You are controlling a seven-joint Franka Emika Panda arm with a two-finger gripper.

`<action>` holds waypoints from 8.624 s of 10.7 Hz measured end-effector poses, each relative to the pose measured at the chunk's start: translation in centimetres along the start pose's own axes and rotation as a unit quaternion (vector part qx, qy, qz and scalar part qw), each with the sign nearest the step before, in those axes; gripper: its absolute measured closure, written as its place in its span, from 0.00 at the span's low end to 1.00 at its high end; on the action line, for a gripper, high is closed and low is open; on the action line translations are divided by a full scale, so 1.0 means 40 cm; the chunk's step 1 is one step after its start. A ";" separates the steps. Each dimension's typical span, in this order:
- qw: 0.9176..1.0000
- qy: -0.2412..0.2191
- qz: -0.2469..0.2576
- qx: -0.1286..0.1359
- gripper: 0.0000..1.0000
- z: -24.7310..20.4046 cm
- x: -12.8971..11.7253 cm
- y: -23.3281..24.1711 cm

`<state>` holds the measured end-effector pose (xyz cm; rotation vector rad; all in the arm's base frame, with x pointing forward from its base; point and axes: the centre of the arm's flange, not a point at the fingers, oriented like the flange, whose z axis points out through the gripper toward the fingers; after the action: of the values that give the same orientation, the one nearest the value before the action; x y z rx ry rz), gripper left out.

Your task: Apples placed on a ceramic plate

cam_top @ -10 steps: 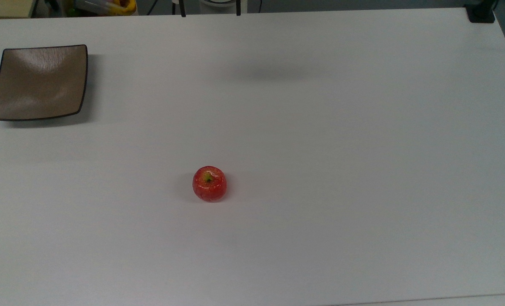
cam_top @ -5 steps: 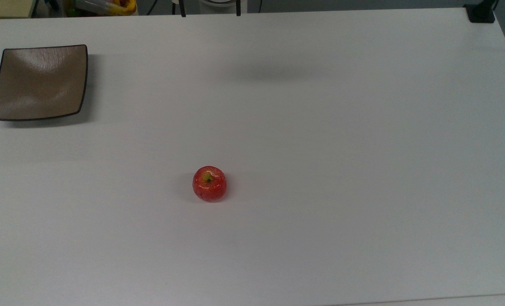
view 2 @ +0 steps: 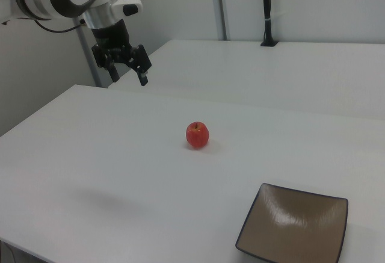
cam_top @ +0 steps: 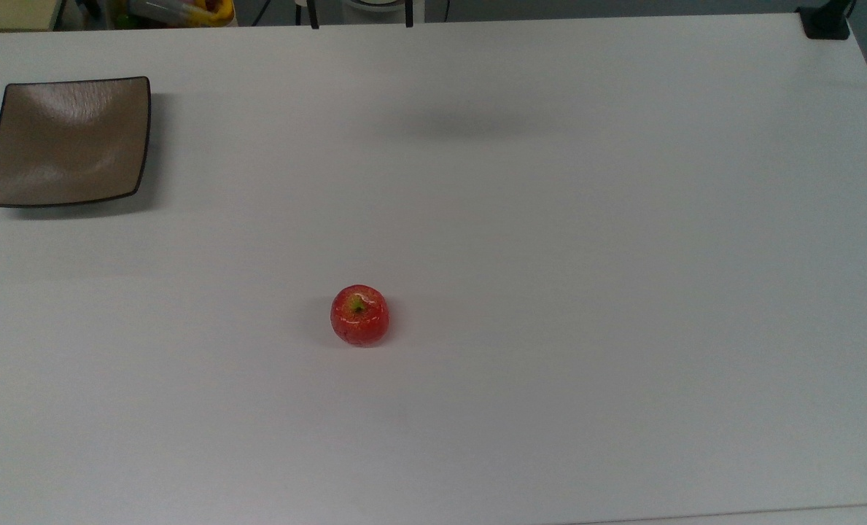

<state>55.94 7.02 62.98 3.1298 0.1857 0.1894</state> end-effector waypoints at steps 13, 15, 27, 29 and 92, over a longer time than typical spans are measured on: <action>0.994 0.107 0.012 0.032 0.00 0.147 0.218 -0.017; 0.991 0.130 0.015 0.030 0.00 0.206 0.257 -0.015; 0.994 0.099 -0.030 -0.045 0.00 0.627 0.342 0.002; 0.993 0.098 -0.039 -0.058 0.00 0.674 0.346 0.009; 0.985 0.028 -0.127 -0.113 0.00 0.560 -0.176 0.945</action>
<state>56.14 -31.19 40.21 2.8432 0.5203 0.2746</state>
